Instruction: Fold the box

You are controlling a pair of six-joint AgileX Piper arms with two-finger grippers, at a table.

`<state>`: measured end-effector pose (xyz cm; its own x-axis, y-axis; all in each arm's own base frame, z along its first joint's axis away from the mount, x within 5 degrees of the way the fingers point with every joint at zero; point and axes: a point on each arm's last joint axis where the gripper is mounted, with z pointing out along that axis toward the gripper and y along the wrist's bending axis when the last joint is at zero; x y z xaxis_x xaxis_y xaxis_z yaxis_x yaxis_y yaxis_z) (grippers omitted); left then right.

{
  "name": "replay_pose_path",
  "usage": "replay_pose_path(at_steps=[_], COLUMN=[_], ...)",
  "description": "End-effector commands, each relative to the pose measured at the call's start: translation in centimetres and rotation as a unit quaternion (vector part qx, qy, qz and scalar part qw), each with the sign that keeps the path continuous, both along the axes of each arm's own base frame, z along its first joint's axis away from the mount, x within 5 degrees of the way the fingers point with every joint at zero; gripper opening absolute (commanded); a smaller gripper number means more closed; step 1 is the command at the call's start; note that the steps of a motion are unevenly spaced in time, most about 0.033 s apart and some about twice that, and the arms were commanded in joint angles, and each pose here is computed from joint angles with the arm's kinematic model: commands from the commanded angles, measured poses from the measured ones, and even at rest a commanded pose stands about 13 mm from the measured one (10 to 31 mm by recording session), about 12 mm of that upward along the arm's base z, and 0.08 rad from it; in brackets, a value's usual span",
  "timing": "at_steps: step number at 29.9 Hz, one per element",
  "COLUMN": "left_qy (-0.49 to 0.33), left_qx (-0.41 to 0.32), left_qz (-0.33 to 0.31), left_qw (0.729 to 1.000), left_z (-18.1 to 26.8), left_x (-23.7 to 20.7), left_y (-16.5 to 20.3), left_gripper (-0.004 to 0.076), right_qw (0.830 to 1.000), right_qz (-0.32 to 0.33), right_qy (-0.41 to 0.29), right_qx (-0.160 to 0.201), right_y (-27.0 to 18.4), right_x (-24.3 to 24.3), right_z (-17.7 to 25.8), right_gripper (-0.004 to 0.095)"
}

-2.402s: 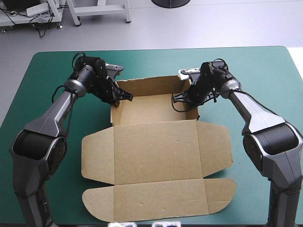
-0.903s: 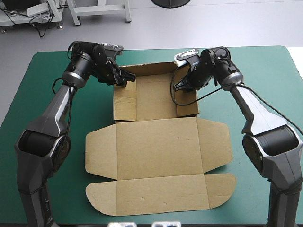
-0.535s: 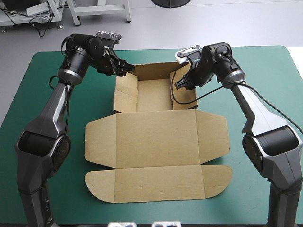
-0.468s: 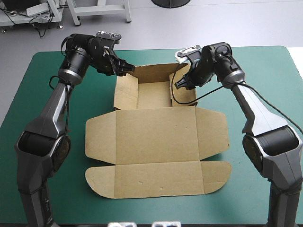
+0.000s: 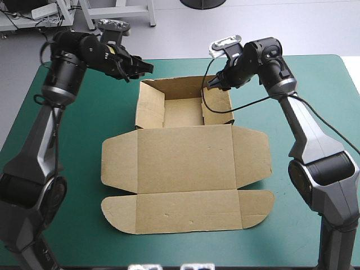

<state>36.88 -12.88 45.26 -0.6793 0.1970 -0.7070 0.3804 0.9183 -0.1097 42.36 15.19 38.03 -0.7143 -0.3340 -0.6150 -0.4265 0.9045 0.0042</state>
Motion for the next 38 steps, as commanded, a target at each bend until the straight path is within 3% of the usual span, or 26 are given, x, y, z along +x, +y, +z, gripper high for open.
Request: replay_pose_path(at_steps=[1,9,19,24,30,38], left_qy=[-0.070,-0.157,-0.127,-0.124,-0.138,-0.142], left_qx=[-0.023,0.000,0.049,0.091,0.091,0.092], left_qz=[-0.018,0.017,0.033,0.063,0.093,0.105], left_qw=[0.997,0.987,0.990,0.986,0.982,0.980], left_z=[6.2,10.9,7.5,5.7,5.3,5.4], left_x=[-5.9,-13.7,-20.5,-23.1,-25.5,-25.7], left_y=[1.5,5.0,7.9,9.6,10.9,11.2], left_gripper=[0.0366,0.0366,0.0366,0.0366,0.0366,0.0366], right_qw=[0.995,0.996,0.997,0.997,0.997,0.996], right_qz=[-0.031,-0.060,-0.058,-0.061,-0.063,-0.063], right_qy=[-0.086,-0.056,0.003,0.021,0.037,0.056], right_qx=[0.037,0.043,0.053,0.041,0.033,0.026], right_y=[-1.3,-2.3,-1.2,-1.0,-0.8,-0.5], right_x=[-2.5,-2.2,0.5,1.6,2.3,3.2], right_z=[6.6,6.0,1.7,-0.2,-1.8,-3.8], right_gripper=[0.0405,0.0406,0.0405,0.0405,0.0405,0.0405])
